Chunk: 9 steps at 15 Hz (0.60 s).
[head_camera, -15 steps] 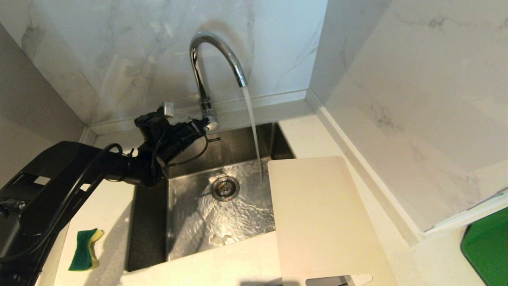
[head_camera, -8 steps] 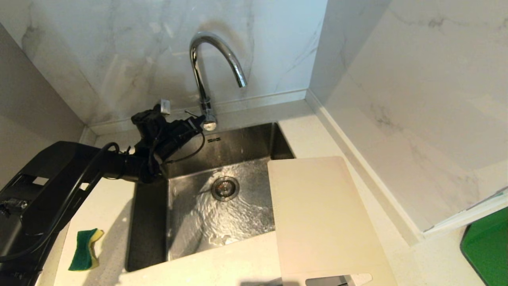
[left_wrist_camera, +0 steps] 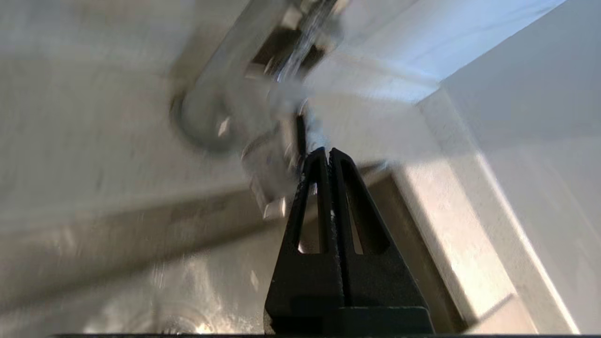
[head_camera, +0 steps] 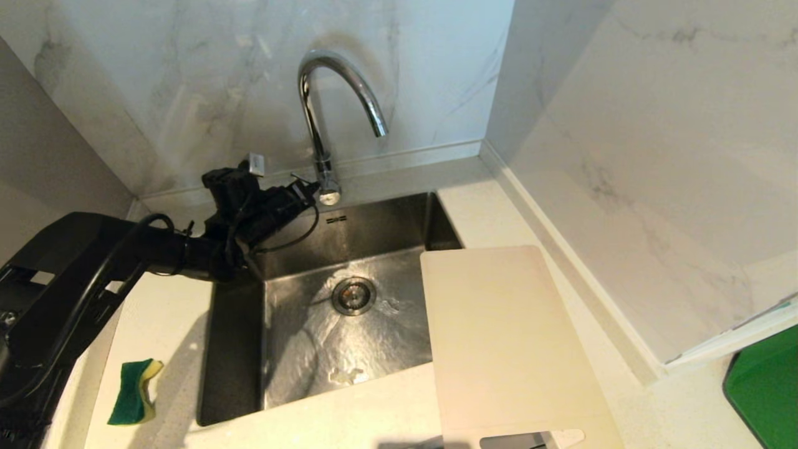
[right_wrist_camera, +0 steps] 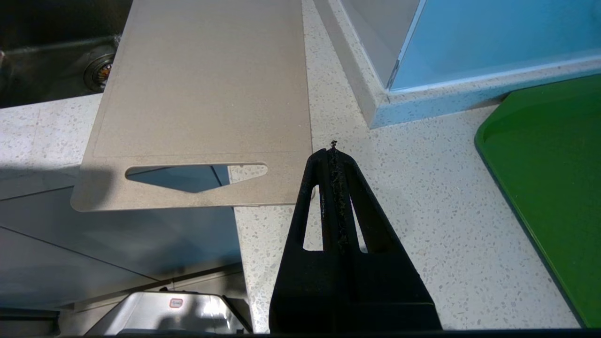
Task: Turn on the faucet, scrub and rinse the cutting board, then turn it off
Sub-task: Turn off the tap
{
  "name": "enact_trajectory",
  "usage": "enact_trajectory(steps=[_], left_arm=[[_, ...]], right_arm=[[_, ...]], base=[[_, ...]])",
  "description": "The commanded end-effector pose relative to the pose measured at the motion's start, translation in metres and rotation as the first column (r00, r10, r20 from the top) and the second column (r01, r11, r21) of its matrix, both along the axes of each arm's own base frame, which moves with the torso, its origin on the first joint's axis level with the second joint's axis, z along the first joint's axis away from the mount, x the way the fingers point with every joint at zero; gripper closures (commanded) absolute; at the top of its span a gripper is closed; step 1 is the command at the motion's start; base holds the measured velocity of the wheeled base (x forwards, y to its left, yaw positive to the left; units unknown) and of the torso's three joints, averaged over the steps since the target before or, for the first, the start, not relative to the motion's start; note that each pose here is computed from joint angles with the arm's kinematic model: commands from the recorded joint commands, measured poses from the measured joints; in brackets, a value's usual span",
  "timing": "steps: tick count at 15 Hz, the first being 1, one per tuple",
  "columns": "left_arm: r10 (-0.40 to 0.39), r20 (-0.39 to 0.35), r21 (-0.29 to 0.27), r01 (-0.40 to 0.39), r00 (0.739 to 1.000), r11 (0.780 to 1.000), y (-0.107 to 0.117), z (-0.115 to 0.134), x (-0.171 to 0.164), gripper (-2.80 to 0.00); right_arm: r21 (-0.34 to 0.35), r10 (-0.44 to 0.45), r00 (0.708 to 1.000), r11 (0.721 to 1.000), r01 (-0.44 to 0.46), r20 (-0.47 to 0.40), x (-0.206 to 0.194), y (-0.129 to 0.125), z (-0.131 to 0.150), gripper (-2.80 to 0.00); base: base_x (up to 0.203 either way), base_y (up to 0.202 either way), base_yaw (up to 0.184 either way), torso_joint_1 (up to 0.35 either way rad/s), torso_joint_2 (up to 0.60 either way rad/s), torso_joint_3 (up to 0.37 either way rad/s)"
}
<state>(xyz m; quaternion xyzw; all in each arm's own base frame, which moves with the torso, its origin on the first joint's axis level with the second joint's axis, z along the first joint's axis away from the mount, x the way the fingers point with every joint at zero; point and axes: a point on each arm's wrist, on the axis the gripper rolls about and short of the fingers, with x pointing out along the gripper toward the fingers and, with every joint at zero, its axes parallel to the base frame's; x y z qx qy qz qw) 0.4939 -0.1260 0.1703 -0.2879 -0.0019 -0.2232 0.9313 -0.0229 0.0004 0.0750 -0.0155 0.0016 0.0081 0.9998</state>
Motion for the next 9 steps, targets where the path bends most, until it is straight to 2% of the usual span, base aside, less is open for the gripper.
enact_trajectory(steps=[1,4,6,8,9], left_arm=[[-0.042,0.007,-0.006,0.042,0.999,0.999,-0.011,0.027,-0.024,0.00],[-0.069,0.003,-0.014,0.069,0.998,0.998,-0.016,0.055,-0.055,0.00],[-0.064,-0.027,-0.006,0.063,0.998,0.998,-0.009,0.079,-0.073,0.00],[-0.001,-0.069,0.030,0.003,0.998,1.000,0.021,0.096,-0.085,0.00],[0.049,-0.069,0.079,-0.044,0.996,0.996,0.040,0.098,-0.086,0.00]], right_arm=[[0.000,0.001,1.000,1.000,-0.001,-0.002,0.000,0.000,0.000,0.00],[0.000,0.001,1.000,1.000,-0.001,-0.001,0.000,0.000,0.000,0.00],[0.000,0.001,1.000,1.000,-0.001,-0.001,0.000,0.000,0.000,0.00],[0.002,0.001,1.000,1.000,-0.001,-0.001,0.000,0.000,0.000,0.00],[0.003,-0.001,1.000,1.000,0.001,-0.003,0.000,0.000,0.000,0.00]], base=[[0.000,0.000,0.000,0.000,0.00,0.000],[0.000,0.000,0.000,0.000,0.00,0.000],[0.000,0.000,0.000,0.000,0.00,0.000],[0.000,0.000,0.000,0.000,0.00,0.000],[0.000,0.000,0.000,0.000,0.00,0.000]])
